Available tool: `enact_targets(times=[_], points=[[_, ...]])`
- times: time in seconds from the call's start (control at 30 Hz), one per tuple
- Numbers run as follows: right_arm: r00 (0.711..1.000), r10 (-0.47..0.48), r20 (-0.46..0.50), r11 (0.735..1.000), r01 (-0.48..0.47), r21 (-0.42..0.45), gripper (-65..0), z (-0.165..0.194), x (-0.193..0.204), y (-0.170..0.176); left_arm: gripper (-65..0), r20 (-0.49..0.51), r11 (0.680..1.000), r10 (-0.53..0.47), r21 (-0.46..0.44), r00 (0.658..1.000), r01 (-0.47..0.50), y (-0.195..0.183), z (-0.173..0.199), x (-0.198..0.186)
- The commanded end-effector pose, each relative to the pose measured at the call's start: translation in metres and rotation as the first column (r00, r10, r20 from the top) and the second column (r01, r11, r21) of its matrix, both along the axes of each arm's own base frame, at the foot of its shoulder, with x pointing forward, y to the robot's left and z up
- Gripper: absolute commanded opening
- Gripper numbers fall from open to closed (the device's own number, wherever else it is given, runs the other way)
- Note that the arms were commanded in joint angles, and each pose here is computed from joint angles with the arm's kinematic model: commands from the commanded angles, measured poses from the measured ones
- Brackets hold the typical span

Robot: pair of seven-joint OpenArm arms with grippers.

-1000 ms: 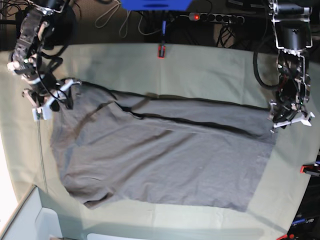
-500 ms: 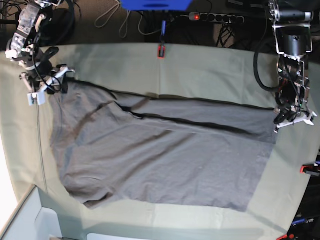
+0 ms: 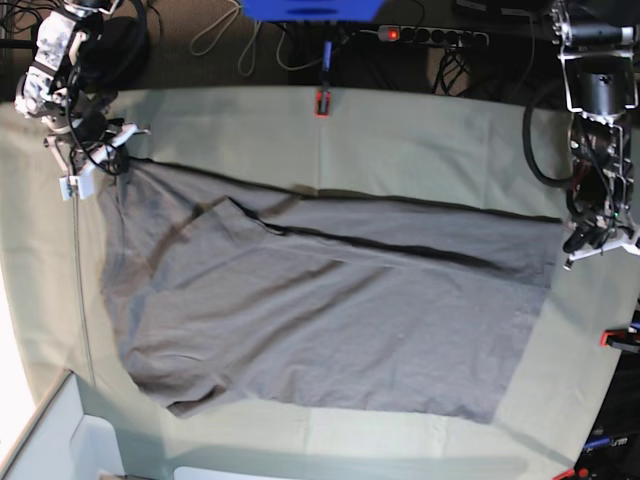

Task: Layout the t-shirt on the table in an organized manner, then fold the t-shirt properly
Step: 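Hold the folded edge with both grippers and pull it taut outward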

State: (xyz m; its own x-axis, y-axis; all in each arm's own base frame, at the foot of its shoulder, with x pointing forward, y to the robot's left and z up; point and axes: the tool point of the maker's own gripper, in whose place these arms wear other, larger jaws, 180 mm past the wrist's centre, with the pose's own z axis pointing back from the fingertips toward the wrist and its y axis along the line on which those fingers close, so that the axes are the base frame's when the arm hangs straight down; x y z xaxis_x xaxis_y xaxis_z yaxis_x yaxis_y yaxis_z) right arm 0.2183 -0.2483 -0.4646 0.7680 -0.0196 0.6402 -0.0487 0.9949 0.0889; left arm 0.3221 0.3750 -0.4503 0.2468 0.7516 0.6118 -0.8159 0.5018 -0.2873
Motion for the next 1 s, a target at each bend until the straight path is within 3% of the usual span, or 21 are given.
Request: enact_targets(times=[0.0,0.27,0.47,0.73,0.8,0.93,0.97], points=[[0.999,0.004,0.041,1.0,-0.003,-0.021,-65.0,0.012,0.006,-0.01,-65.0,0.04,1.0,0.004,0.026,0.999,-0.005,0.009,0.016,0.01],[0.998,0.037,0.051,0.996,-0.033,-0.087,-65.0,0.028,-0.004,-0.019,-65.0,0.079,0.997,-0.028,0.067,0.996,0.023,0.012,0.034,0.008],[0.998,0.036,0.055,0.995,-0.03,-0.093,-65.0,0.03,-0.005,-0.02,-65.0,0.125,0.993,-0.077,0.098,0.989,0.065,0.004,0.052,0.006],[0.998,0.037,0.052,0.995,-0.032,-0.091,-65.0,0.029,-0.007,-0.019,-65.0,0.116,0.992,-0.09,0.099,0.989,0.078,-0.001,0.049,-0.003],[0.998,0.039,0.04,0.995,-0.035,-0.089,-65.0,0.027,-0.012,-0.018,-60.1,0.116,0.993,-0.088,0.091,0.989,0.078,-0.002,0.048,-0.002],[0.999,0.038,0.038,0.996,-0.035,-0.086,-65.0,0.026,-0.013,-0.017,-41.2,0.142,0.998,-0.065,0.021,0.988,0.062,-0.009,0.045,-0.001],[0.999,0.038,0.036,0.996,-0.035,-0.086,-65.0,0.026,-0.014,-0.017,-40.1,0.144,0.998,-0.061,0.012,0.988,0.06,-0.01,0.044,-0.002]])
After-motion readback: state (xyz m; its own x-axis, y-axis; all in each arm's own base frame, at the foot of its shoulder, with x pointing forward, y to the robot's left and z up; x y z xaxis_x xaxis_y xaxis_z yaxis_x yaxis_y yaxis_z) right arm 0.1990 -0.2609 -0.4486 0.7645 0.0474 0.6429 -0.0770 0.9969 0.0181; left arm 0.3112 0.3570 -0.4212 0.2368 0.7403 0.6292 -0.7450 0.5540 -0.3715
